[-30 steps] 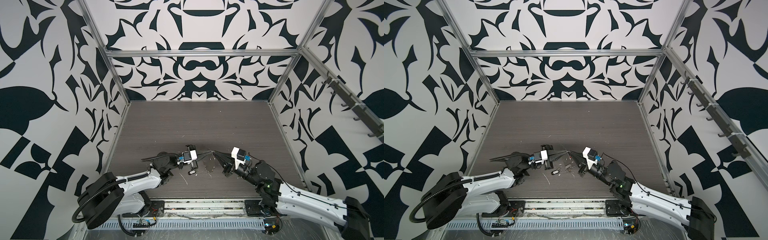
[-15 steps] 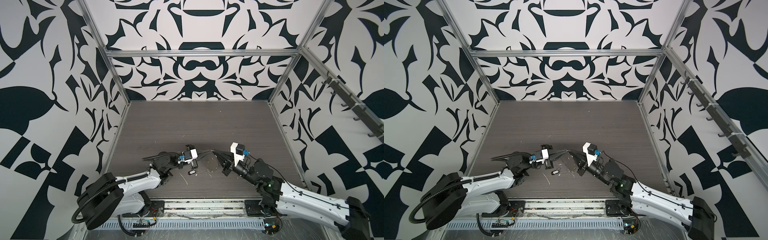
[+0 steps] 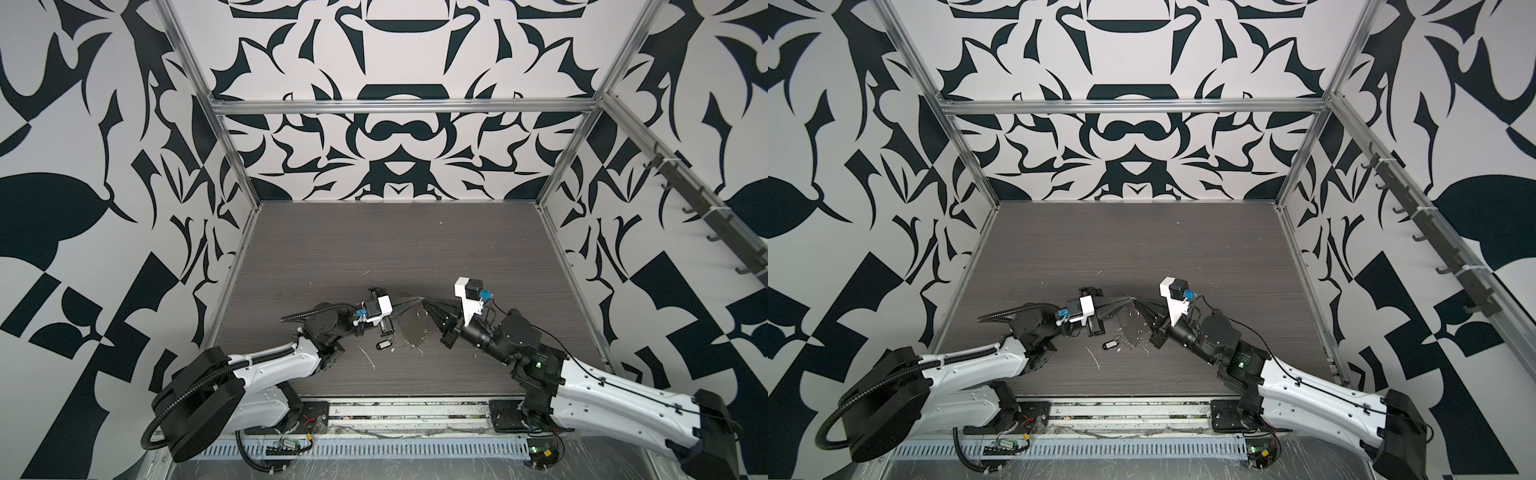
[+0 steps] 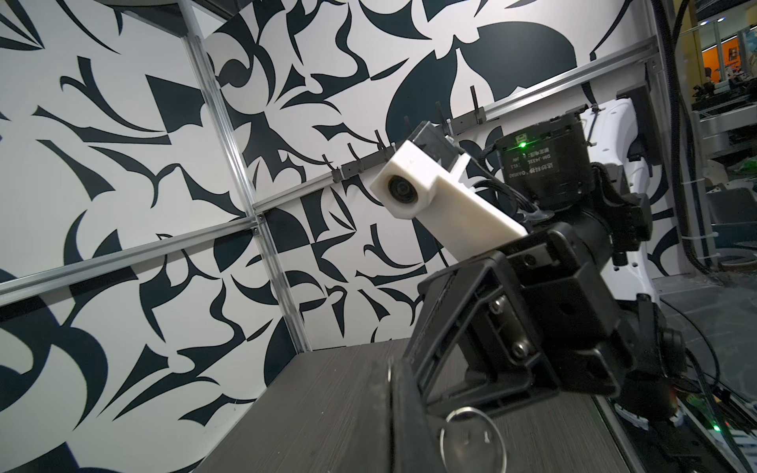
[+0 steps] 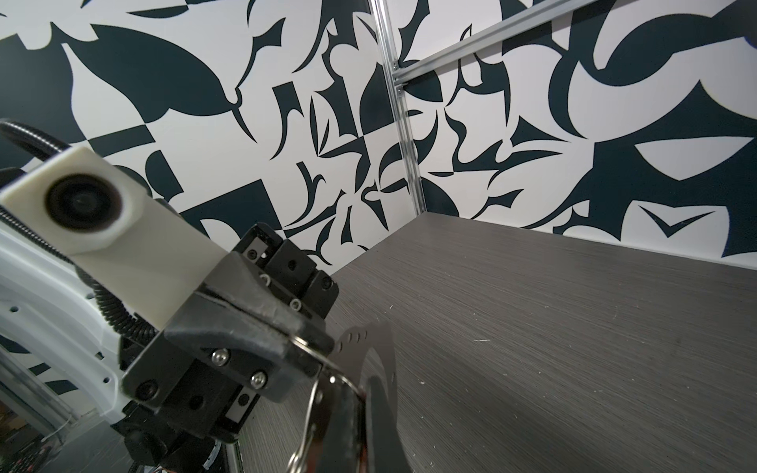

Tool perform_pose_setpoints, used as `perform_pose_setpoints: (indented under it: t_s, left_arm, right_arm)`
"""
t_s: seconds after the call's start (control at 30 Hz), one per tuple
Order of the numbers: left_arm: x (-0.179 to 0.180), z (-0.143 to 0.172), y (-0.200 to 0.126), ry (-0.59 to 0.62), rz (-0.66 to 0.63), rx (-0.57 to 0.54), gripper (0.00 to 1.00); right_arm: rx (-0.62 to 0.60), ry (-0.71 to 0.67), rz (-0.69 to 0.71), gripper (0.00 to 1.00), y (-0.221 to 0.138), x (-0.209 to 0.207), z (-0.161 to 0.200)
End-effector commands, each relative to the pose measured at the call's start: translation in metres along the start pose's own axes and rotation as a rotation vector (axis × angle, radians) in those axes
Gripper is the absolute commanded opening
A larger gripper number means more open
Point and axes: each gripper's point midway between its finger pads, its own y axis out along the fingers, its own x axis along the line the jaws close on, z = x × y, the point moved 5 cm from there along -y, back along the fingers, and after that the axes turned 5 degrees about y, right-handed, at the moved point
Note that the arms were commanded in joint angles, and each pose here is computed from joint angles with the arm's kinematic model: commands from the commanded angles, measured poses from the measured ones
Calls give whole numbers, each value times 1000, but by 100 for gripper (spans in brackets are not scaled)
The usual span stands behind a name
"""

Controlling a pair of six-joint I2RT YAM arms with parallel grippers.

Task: Attach keys to a key ring
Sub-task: Insert the key into the keyring.

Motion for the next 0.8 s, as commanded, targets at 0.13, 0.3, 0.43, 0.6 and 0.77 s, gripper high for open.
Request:
perform_pose_setpoints:
  t_s: [0.13, 0.3, 0.43, 0.6, 0.77]
  left_arm:
    - [-12, -43, -2, 59, 78, -177, 0]
    - [-11, -42, -2, 55, 74, -175, 4]
    - [-9, -41, -2, 54, 57, -170, 28]
    - [-6, -37, -1, 67, 30, -156, 39]
    - [-1, -25, 3, 124, -16, -119, 47]
  right_arm:
    - [52, 11, 180, 0, 0, -27, 12]
    - [14, 1, 279, 0, -12, -39, 7]
    - [-1, -34, 358, 0, -22, -47, 0]
    - [12, -101, 449, 0, -30, -54, -7]
    - [75, -195, 471, 0, -26, -55, -6]
